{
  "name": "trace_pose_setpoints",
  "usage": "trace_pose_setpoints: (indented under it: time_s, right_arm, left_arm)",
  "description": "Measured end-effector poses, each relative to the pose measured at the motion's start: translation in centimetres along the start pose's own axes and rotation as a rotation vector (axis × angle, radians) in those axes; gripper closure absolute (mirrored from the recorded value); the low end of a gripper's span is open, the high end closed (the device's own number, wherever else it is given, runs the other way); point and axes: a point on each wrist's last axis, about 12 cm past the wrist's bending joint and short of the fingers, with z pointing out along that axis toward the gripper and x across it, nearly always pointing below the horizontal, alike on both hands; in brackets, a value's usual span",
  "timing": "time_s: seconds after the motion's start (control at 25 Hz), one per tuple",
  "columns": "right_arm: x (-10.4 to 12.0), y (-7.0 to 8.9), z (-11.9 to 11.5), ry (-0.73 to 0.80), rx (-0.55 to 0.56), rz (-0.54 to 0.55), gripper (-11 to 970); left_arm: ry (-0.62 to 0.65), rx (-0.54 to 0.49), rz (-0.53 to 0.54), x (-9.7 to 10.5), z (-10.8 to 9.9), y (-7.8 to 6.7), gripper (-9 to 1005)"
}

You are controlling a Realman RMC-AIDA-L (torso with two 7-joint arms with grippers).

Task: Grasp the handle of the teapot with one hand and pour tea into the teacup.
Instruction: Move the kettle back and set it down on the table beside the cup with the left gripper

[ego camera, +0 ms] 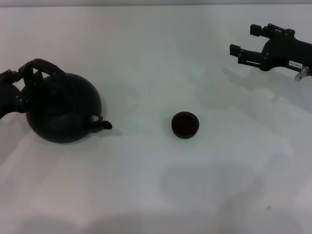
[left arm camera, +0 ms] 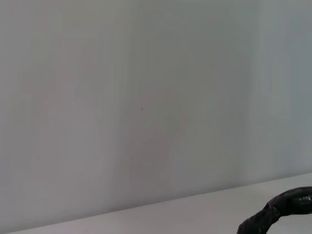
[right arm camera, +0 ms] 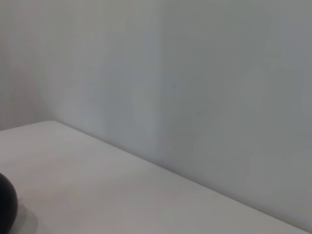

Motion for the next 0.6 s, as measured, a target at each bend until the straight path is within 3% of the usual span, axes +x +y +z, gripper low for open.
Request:
trace_pose_setpoints:
  time_s: [0.28, 0.48, 0.6]
  right_arm:
    - [0.0, 0.0, 0.0, 0.001, 0.000, 0.001, 116]
    - [0.1, 0.0, 0.0, 0.001, 0.001, 0.001, 116]
    - [0.1, 0.0, 0.0, 0.001, 0.002, 0.002, 116]
  left_arm:
    - [-0.009, 0.005, 0.008, -0.1, -0.1, 0.0, 619]
    - [-0.028, 0.015, 0.011, -0.3, -0.5, -0.2, 391]
    - [-0.036, 0.015, 0.021, -0.4, -1.1, -0.2, 324]
